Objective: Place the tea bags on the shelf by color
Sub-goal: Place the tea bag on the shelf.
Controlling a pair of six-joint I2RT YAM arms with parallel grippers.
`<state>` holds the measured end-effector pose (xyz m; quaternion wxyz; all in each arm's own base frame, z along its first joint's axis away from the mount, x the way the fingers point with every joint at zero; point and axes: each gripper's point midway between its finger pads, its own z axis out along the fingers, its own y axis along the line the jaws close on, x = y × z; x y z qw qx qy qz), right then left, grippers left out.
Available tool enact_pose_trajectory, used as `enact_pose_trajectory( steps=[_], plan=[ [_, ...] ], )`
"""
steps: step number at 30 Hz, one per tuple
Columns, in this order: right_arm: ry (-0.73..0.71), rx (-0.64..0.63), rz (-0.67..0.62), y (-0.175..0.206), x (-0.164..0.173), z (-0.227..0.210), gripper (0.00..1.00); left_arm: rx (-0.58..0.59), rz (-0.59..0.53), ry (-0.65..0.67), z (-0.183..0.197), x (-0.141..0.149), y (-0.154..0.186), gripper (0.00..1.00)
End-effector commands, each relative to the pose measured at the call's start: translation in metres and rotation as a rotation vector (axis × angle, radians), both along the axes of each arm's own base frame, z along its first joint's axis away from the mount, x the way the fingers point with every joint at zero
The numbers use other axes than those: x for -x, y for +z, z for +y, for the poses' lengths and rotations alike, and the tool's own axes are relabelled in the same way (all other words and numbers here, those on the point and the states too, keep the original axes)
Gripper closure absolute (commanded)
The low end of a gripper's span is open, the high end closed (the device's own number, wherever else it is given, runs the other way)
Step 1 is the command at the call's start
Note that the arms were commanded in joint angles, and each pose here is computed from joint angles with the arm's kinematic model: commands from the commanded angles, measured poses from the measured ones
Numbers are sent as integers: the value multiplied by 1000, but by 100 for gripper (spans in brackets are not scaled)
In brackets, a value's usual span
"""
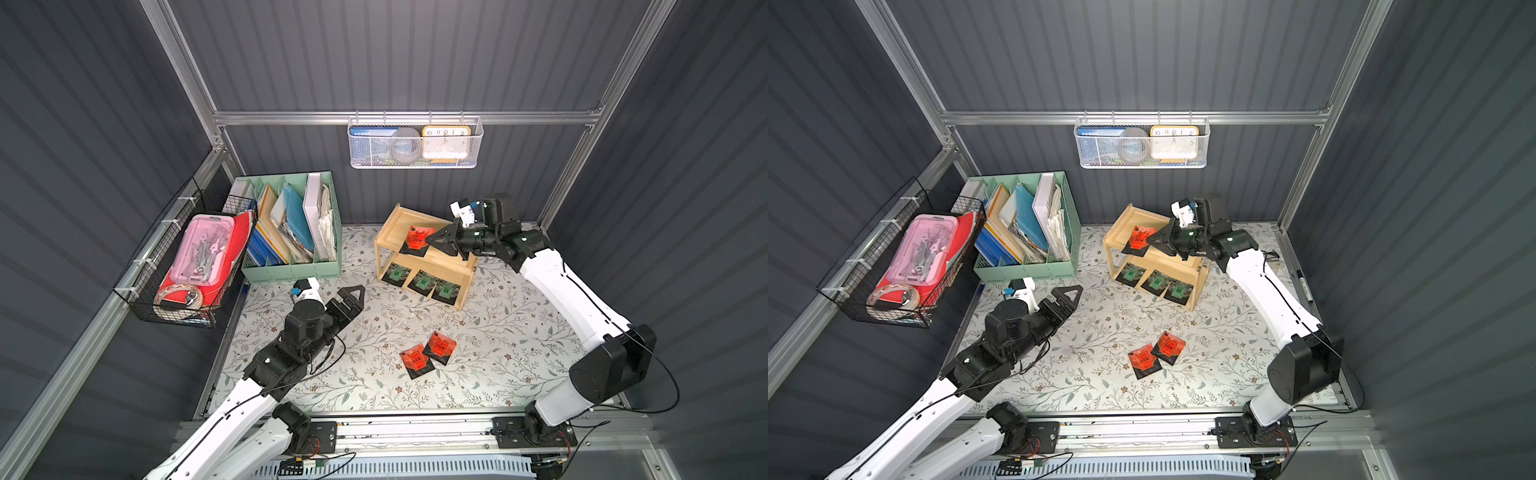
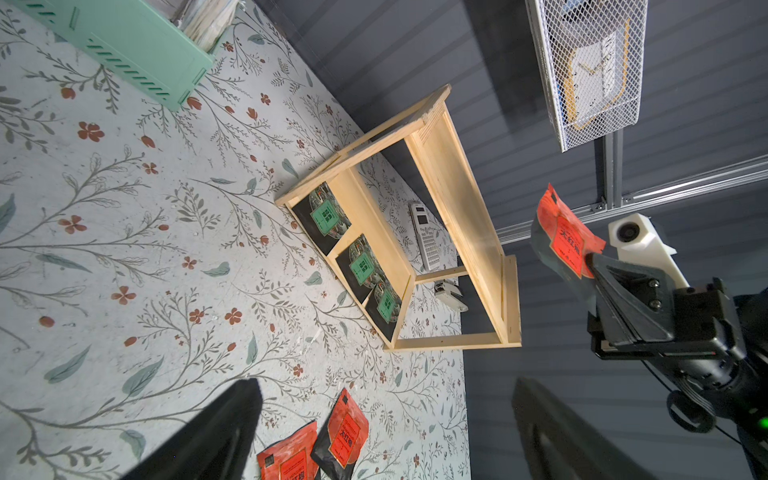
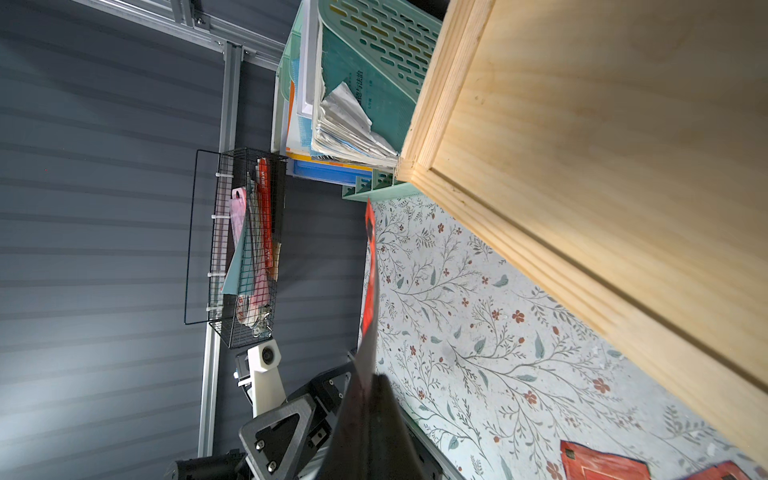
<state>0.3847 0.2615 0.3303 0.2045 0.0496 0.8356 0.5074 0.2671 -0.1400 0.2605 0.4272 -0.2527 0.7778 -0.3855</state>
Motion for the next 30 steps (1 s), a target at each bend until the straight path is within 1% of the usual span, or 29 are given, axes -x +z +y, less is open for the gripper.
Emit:
enact_pose_trajectory(
  steps=[1, 7, 16, 30],
  plan=[
    [20, 7, -11, 0, -7, 3, 100, 14, 12, 0, -2, -4, -8, 0],
    [-1, 14, -8, -6, -28, 7, 100, 7, 24, 10, -2, -6, -11, 0],
    [-54, -19, 21, -17, -58, 15, 100, 10, 31, 33, 1, -7, -15, 0],
    [-51, -63, 47, -30, -86, 37, 100, 6, 48, 43, 1, -10, -20, 0]
  ],
)
